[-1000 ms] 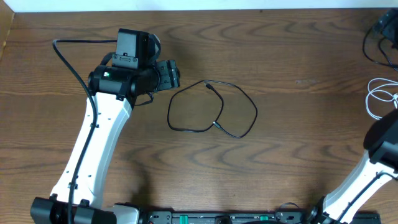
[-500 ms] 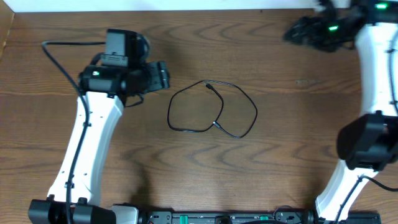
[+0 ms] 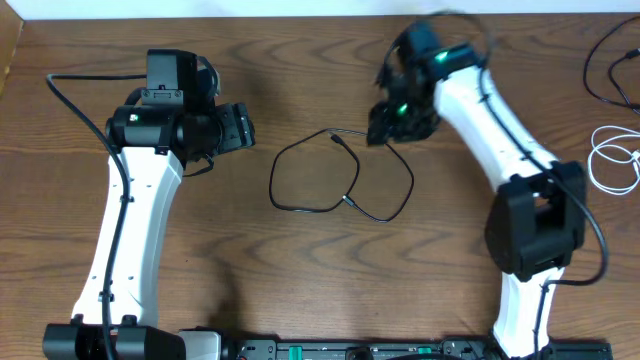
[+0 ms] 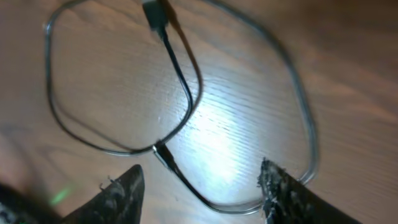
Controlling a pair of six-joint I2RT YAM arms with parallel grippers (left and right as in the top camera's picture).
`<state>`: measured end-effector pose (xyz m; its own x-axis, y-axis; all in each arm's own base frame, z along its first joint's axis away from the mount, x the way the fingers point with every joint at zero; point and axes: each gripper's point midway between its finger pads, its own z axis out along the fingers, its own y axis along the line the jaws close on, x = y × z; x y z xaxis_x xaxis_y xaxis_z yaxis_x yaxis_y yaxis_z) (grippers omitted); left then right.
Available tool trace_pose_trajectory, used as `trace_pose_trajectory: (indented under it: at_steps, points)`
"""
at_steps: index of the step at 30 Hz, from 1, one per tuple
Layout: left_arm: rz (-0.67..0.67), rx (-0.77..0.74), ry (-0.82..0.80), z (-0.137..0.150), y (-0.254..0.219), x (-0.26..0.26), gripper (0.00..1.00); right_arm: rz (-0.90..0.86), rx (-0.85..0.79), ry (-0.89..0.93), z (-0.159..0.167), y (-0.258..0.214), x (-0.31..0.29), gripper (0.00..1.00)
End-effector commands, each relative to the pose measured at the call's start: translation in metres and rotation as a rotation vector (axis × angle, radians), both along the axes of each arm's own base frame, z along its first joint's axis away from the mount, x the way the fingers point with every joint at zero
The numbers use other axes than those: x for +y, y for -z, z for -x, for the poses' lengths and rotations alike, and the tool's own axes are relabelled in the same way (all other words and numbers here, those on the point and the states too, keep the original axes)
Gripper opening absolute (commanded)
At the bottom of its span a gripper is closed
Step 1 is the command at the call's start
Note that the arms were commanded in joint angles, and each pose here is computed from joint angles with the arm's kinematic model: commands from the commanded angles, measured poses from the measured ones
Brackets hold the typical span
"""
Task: Untangle cables
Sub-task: 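Move the right gripper to the remaining black cable loop and grasp it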
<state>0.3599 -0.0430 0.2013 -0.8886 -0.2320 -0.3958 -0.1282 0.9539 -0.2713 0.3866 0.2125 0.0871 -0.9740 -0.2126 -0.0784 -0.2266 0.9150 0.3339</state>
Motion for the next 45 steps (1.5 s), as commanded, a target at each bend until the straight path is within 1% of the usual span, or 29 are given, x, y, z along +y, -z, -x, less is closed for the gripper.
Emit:
trace_pose_trajectory:
  at_steps: [1, 5, 10, 12, 18, 23, 26, 29, 30, 31, 32, 34, 35, 37, 41, 45]
  points:
    - [-0.015, -0.015, 0.012, -0.002, -0.005, 0.002, 0.77, 0.043, 0.037, 0.018, 0.017, 0.024, 0.016, 0.55]
    - [-0.015, -0.015, 0.012, -0.002, -0.005, 0.002, 0.77, 0.031, 0.005, -0.033, 0.025, 0.040, 0.037, 0.52]
    - [-0.015, -0.014, 0.012, -0.002, -0.005, 0.002, 0.77, 0.054, 0.034, -0.085, 0.044, 0.045, 0.045, 0.51]
    - [-0.015, -0.014, 0.012, -0.002, -0.005, 0.002, 0.77, 0.065, 0.038, -0.169, 0.054, 0.046, 0.045, 0.52]
    - [-0.015, -0.014, 0.013, -0.002, -0.005, 0.002, 0.77, 0.088, 0.027, -0.514, 0.088, 0.057, 0.048, 0.52]
    - [-0.014, -0.014, 0.012, -0.002, -0.005, 0.002, 0.77, 0.174, -0.033, -0.567, 0.090, 0.080, 0.046, 0.50]
    - [-0.014, -0.014, 0.012, -0.002, -0.005, 0.002, 0.77, 0.189, -0.043, -0.575, 0.093, 0.090, 0.044, 0.48]
    - [-0.014, -0.014, 0.012, -0.002, -0.005, 0.002, 0.77, 0.186, -0.053, -0.574, 0.093, 0.096, 0.044, 0.43]
    - [-0.014, -0.014, 0.012, -0.002, -0.005, 0.002, 0.77, 0.184, -0.058, -0.569, 0.093, 0.100, 0.044, 0.37]
    - [-0.015, -0.014, 0.012, -0.002, -0.005, 0.002, 0.77, 0.183, -0.059, -0.564, 0.094, 0.102, 0.044, 0.34]
    - [-0.015, -0.014, 0.012, -0.002, -0.005, 0.002, 0.77, 0.183, -0.058, -0.564, 0.095, 0.104, 0.044, 0.29]
    - [-0.015, -0.014, 0.012, -0.002, -0.005, 0.002, 0.77, 0.195, -0.053, -0.545, 0.097, 0.108, 0.041, 0.18]
    - [-0.015, -0.014, 0.012, -0.002, -0.005, 0.002, 0.77, 0.211, -0.050, -0.525, 0.096, 0.109, 0.038, 0.10]
    - [-0.015, -0.014, 0.012, -0.002, -0.005, 0.002, 0.77, 0.243, -0.044, -0.485, 0.095, 0.110, 0.033, 0.01]
    - [-0.015, -0.015, 0.012, -0.002, -0.005, 0.002, 0.77, 0.311, -0.022, -0.357, 0.092, 0.109, 0.021, 0.01]
    - [-0.015, -0.015, 0.012, -0.002, -0.005, 0.002, 0.77, 0.317, 0.000, -0.231, 0.084, 0.092, 0.016, 0.01]
